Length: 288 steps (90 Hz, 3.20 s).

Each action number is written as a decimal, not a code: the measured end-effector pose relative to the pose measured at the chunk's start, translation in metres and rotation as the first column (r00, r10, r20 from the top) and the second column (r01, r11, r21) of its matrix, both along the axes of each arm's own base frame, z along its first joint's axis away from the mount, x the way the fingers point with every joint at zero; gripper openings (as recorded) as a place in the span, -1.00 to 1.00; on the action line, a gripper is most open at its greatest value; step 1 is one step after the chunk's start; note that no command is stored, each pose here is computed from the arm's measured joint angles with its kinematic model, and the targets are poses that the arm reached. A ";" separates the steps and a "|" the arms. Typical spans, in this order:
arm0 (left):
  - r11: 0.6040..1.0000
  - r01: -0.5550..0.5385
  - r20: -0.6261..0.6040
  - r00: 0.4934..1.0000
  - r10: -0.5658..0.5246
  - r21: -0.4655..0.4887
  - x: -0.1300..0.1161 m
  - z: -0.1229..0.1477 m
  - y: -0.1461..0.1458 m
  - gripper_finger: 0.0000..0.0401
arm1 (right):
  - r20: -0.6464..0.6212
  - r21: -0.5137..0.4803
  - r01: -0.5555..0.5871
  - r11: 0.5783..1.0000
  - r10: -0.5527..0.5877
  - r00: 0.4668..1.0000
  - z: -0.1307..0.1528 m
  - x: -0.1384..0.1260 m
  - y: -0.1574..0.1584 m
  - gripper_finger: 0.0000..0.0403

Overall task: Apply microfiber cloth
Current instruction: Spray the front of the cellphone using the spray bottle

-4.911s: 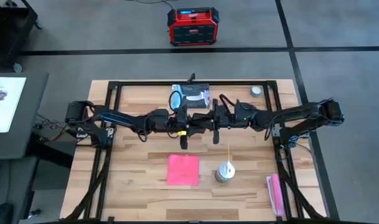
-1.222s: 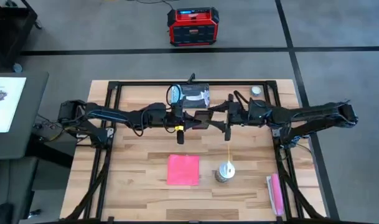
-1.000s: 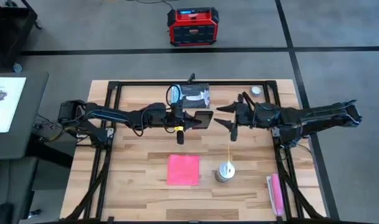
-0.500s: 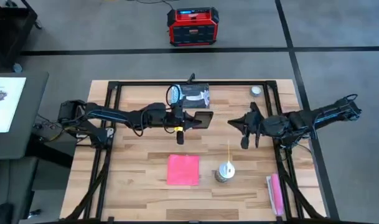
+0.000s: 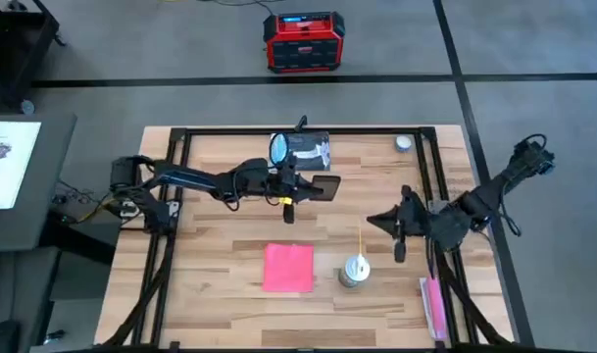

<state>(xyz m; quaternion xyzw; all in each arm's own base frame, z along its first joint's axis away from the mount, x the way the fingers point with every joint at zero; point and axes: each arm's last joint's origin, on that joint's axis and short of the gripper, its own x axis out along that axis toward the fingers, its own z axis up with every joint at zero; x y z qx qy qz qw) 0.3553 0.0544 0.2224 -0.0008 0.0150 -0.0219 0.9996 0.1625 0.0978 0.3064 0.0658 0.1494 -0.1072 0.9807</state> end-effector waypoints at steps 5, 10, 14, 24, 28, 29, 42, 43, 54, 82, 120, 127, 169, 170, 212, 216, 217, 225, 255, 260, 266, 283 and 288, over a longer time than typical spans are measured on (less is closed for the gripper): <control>1.000 -0.003 0.003 1.000 0.003 0.000 0.003 -0.006 0.003 -0.99 | -0.009 0.010 -0.007 1.000 0.007 1.000 -0.003 0.001 0.004 -1.00; 1.000 -0.001 -0.004 1.000 0.001 -0.005 0.009 -0.009 0.005 -0.99 | -0.019 0.014 -0.015 1.000 0.015 1.000 -0.005 0.002 0.007 -1.00; 1.000 0.003 -0.015 1.000 -0.003 -0.006 0.015 -0.012 0.006 -0.99 | -0.026 0.019 -0.021 1.000 0.021 0.999 -0.004 0.004 0.009 -1.00; 0.999 0.037 -0.012 0.999 -0.037 0.004 0.030 -0.014 0.008 -0.99 | -0.066 0.027 -0.022 0.999 0.024 0.998 0.000 0.005 0.015 -1.00; 0.999 0.037 -0.012 0.999 -0.036 0.008 0.035 -0.014 0.009 -0.99 | -0.087 0.030 -0.021 0.999 0.023 0.996 0.002 0.006 0.017 -1.00; 0.999 0.037 -0.011 0.999 -0.037 0.009 0.036 -0.014 0.010 -0.99 | -0.091 0.032 -0.021 0.999 0.024 0.996 0.002 0.006 0.018 -1.00; 0.998 0.062 -0.008 0.998 -0.062 0.016 0.046 -0.014 0.016 -0.99 | -0.158 0.080 -0.053 0.995 0.065 0.985 0.004 0.011 0.028 -1.00; 0.998 0.065 -0.008 0.998 -0.065 0.016 0.047 -0.015 0.017 -0.99 | -0.162 0.085 -0.055 0.995 0.069 0.984 0.004 0.011 0.028 -1.00; 0.998 0.066 -0.003 0.998 -0.066 0.023 0.049 -0.013 0.020 -0.99 | -0.197 0.131 -0.083 0.988 0.108 0.974 0.003 0.018 0.034 -1.00; 0.997 0.065 -0.009 0.998 -0.065 0.035 0.049 -0.013 0.020 -0.99 | -0.242 0.190 -0.099 0.977 0.144 0.959 0.007 0.035 0.040 -1.00; 0.998 0.042 -0.017 0.999 -0.041 0.057 0.049 -0.014 0.020 -0.99 | -0.439 0.185 -0.023 0.982 0.104 0.892 0.029 0.050 0.038 -1.00; 0.998 0.041 -0.017 0.999 -0.040 0.057 0.049 -0.014 0.020 -0.99 | -0.460 0.205 -0.019 0.979 0.114 0.881 0.031 0.050 0.037 -1.00; 0.997 0.032 -0.015 0.999 -0.031 0.067 0.051 -0.013 0.012 -0.99 | -0.594 0.218 0.020 0.976 0.116 0.796 0.045 0.070 0.033 -1.00; 0.997 0.031 -0.015 0.999 -0.031 0.066 0.051 -0.013 0.012 -0.99 | -0.596 0.217 0.020 0.976 0.116 0.795 0.045 0.070 0.033 -1.00; 0.998 0.066 -0.005 0.998 -0.066 0.008 0.089 -0.038 0.002 -0.99 | -0.611 0.255 0.031 0.966 0.136 0.780 0.047 0.075 0.031 -1.00; 0.998 0.068 0.005 0.998 -0.068 0.008 0.091 -0.037 0.001 -0.99 | -0.611 0.262 0.027 0.965 0.144 0.778 0.047 0.075 0.032 -1.00; 0.998 0.068 0.005 0.998 -0.068 0.008 0.091 -0.037 0.000 -0.99 | -0.612 0.263 0.027 0.964 0.145 0.778 0.047 0.075 0.032 -1.00; 0.997 0.072 0.001 0.997 -0.072 -0.003 0.090 -0.037 0.000 -0.99 | -0.614 0.276 0.030 0.961 0.152 0.774 0.047 0.076 0.031 -1.00; 0.998 0.055 0.023 0.998 -0.054 -0.023 0.089 -0.037 -0.002 -0.99 | -0.618 0.308 0.050 0.950 0.160 0.770 0.047 0.077 0.029 -1.00; 0.998 0.055 0.031 0.998 -0.055 -0.022 0.089 -0.036 -0.003 -0.99 | -0.618 0.308 0.051 0.950 0.160 0.770 0.047 0.077 0.028 -1.00; 0.998 0.058 0.034 0.998 -0.057 -0.021 0.089 -0.036 -0.004 -0.99 | -0.618 0.309 0.051 0.950 0.160 0.770 0.047 0.077 0.028 -1.00; 0.997 0.073 0.034 0.997 -0.073 -0.018 0.090 -0.036 -0.011 -0.99 | -0.619 0.313 0.051 0.948 0.163 0.769 0.047 0.077 0.029 -1.00; 0.997 0.078 0.034 0.996 -0.077 -0.019 0.090 -0.036 -0.012 -0.99 | -0.621 0.312 0.053 0.949 0.162 0.767 0.046 0.078 0.029 -1.00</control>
